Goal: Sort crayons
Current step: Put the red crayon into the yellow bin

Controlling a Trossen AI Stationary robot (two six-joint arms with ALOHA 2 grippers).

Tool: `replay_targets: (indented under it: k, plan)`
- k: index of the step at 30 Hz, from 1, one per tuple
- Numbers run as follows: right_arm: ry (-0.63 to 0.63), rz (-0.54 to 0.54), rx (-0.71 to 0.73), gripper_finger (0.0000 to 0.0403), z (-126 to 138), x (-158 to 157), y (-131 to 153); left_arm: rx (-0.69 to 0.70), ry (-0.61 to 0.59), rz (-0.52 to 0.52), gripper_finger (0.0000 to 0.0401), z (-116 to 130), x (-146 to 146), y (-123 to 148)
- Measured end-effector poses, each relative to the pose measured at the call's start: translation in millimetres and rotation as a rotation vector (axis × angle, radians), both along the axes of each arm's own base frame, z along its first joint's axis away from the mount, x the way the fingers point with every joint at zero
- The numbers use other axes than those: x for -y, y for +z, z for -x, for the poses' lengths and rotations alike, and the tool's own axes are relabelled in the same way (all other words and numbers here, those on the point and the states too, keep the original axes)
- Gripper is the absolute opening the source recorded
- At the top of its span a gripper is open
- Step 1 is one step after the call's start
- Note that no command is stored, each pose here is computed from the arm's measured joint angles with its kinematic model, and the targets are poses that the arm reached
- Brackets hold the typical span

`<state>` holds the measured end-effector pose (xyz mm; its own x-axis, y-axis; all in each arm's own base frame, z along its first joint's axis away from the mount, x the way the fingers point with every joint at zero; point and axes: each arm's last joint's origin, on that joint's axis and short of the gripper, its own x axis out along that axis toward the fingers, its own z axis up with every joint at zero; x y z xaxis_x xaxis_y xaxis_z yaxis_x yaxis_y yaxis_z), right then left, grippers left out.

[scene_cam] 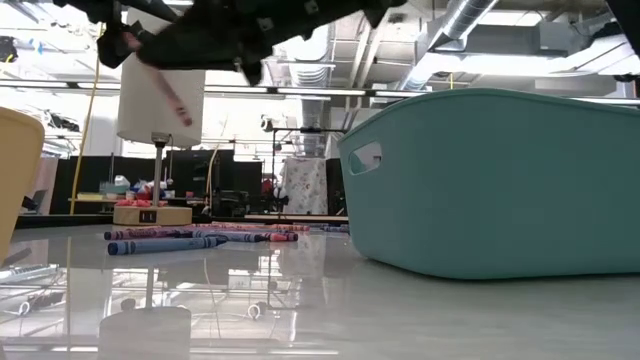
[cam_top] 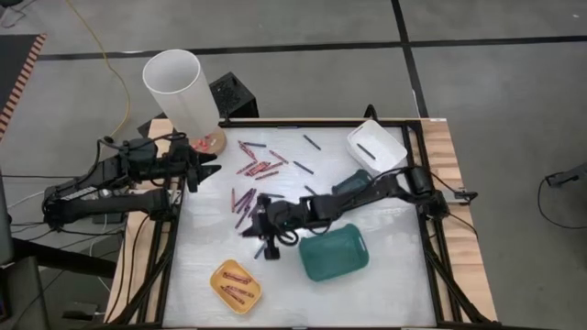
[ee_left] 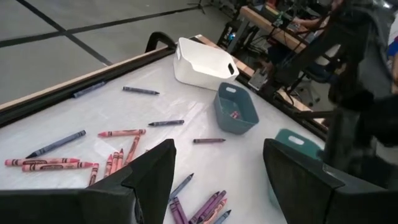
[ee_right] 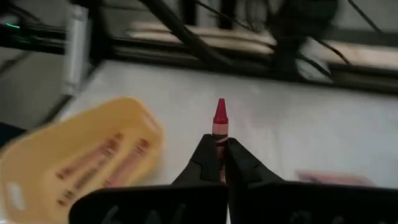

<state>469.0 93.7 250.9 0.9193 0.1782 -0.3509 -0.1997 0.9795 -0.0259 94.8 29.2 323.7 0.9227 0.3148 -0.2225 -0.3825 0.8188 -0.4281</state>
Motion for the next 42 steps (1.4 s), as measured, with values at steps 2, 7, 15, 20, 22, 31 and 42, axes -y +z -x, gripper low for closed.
replay_targets:
  k: [2,7,15,20,22,31,42]
  plan:
    - [0.065,-0.020,0.042,0.0003,-4,-10,-6,0.016,0.000,-0.004,0.0233,0,0,2]
    - [0.238,-0.163,0.165,0.0003,-18,-21,-23,0.062,0.001,-0.015,0.0233,-1,0,6]
    - [0.421,-0.323,0.150,0.0003,-39,-36,-60,0.097,0.001,-0.025,0.0233,-2,0,9]
    - [0.537,-0.384,0.093,0.0003,-51,-50,-71,0.098,0.014,-0.027,0.0233,-1,-1,10]
    - [0.552,-0.389,0.069,0.0003,-55,-50,-68,0.097,0.022,-0.029,0.0233,-1,-1,10]
    - [0.525,-0.391,0.033,0.0024,-60,-44,-67,0.098,0.024,-0.029,0.0233,-1,-1,10]
    - [0.510,-0.407,0.016,0.0054,-61,-41,-68,0.096,0.023,-0.032,0.0233,-1,-1,10]
